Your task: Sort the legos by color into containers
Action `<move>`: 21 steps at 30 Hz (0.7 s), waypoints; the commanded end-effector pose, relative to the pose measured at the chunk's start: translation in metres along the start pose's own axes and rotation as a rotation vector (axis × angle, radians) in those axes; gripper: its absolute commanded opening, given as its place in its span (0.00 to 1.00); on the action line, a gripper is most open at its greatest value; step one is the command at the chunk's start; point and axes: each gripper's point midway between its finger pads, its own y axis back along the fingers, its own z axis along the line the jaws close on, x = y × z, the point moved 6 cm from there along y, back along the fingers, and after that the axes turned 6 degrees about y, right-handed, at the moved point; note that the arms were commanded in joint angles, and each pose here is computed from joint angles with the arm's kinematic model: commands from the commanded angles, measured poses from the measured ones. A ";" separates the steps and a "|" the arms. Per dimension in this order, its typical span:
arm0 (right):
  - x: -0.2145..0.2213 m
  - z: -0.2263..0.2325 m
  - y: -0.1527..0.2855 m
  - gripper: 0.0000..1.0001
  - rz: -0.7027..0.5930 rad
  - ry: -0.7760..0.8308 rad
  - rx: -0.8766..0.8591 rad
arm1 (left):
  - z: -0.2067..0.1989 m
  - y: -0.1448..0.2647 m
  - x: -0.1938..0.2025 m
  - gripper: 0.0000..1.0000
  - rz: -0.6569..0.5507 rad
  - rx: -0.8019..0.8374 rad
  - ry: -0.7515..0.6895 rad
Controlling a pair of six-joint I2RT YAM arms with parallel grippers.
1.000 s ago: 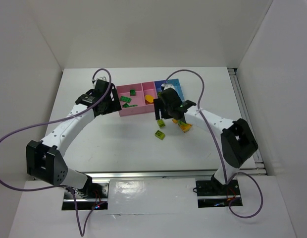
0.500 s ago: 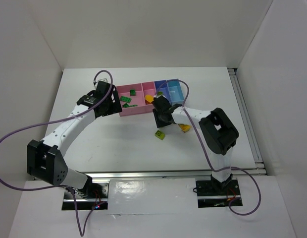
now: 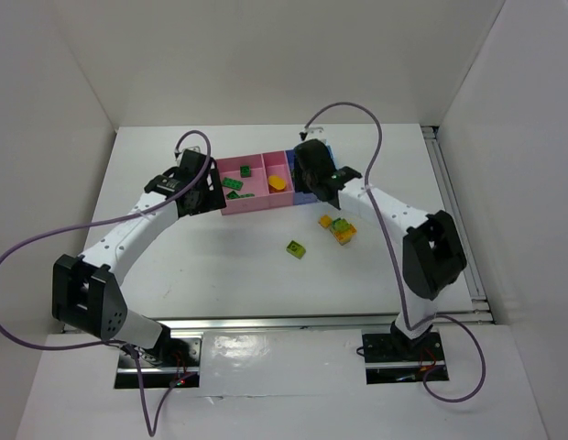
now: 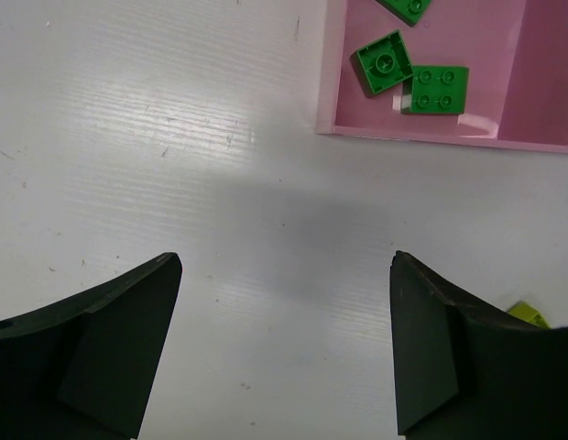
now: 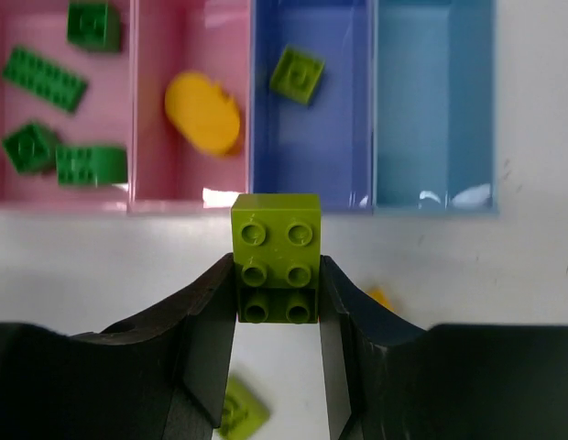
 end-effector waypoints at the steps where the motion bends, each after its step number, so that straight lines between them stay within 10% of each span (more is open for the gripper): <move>1: -0.019 -0.014 -0.037 0.18 -0.013 0.003 0.073 | -0.004 0.002 -0.005 0.93 -0.016 0.015 -0.020; 3: -0.045 -0.021 -0.053 0.19 -0.043 -0.015 0.088 | -0.005 0.003 -0.008 0.93 -0.024 0.020 -0.027; 8: -0.075 -0.023 -0.087 0.68 -0.050 -0.005 0.080 | -0.006 0.004 -0.008 0.93 -0.018 0.028 -0.036; 17: -0.024 -0.021 -0.011 0.51 -0.035 -0.059 -0.011 | -0.005 0.003 -0.008 0.93 -0.023 0.021 -0.036; 21: 0.033 0.004 0.022 0.67 0.044 0.075 -0.255 | -0.005 0.001 -0.007 0.93 -0.016 0.016 -0.039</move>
